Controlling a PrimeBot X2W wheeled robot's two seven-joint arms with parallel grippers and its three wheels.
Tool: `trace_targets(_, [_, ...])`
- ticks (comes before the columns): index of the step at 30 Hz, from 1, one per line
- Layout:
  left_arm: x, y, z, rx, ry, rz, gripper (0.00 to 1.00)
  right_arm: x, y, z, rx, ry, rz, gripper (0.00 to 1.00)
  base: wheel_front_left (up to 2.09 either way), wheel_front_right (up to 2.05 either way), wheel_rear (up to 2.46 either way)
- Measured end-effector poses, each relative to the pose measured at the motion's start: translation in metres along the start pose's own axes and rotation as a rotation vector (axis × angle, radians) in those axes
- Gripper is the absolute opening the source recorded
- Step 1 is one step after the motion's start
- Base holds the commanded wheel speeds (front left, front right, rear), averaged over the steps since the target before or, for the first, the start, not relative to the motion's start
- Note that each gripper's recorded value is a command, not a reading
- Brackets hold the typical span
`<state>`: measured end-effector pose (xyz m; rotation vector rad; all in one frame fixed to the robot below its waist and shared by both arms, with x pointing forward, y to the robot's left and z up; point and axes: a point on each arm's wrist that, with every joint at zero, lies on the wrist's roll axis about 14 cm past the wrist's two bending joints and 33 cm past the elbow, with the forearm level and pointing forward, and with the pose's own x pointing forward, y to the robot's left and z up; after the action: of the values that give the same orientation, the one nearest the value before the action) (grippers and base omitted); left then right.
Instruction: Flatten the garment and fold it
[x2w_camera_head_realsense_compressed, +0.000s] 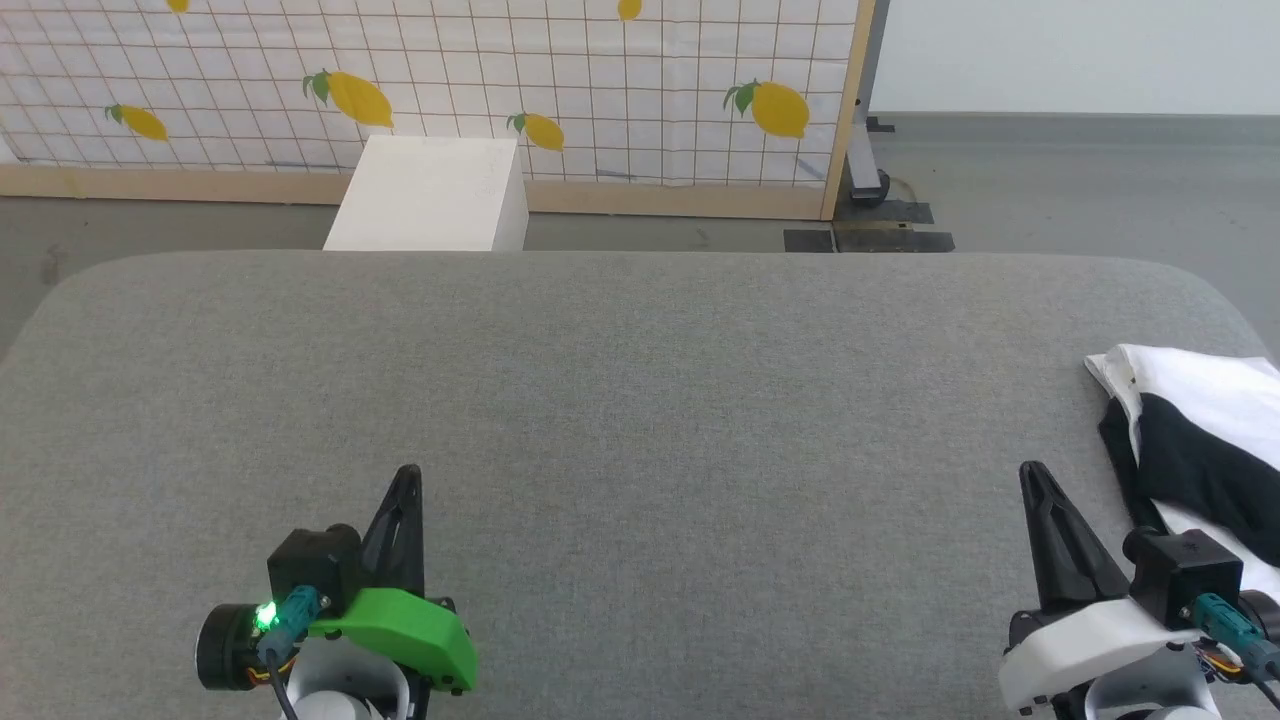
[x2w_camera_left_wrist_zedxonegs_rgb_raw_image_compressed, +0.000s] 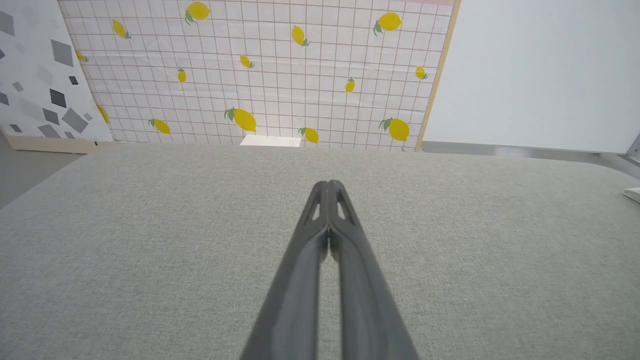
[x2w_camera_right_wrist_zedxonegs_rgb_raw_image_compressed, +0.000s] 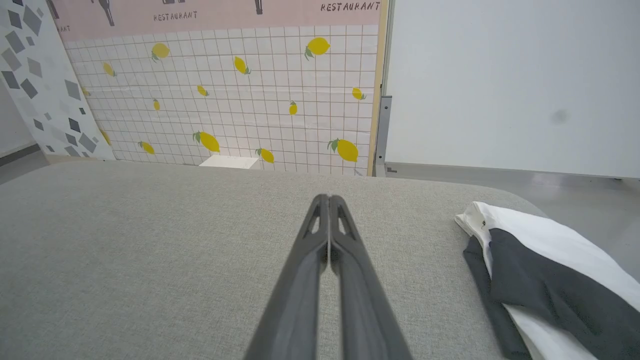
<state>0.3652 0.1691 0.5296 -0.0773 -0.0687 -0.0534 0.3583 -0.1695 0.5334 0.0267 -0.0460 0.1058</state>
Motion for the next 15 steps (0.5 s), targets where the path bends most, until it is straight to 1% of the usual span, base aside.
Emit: trace_targets(15, [0.0009,0.0008,0.0006,0.036,0.013,0.006,0.00,0.0012,0.0017,-0.0020,-0.014,0.016,0.006,0.00,0.00,0.00,0.00])
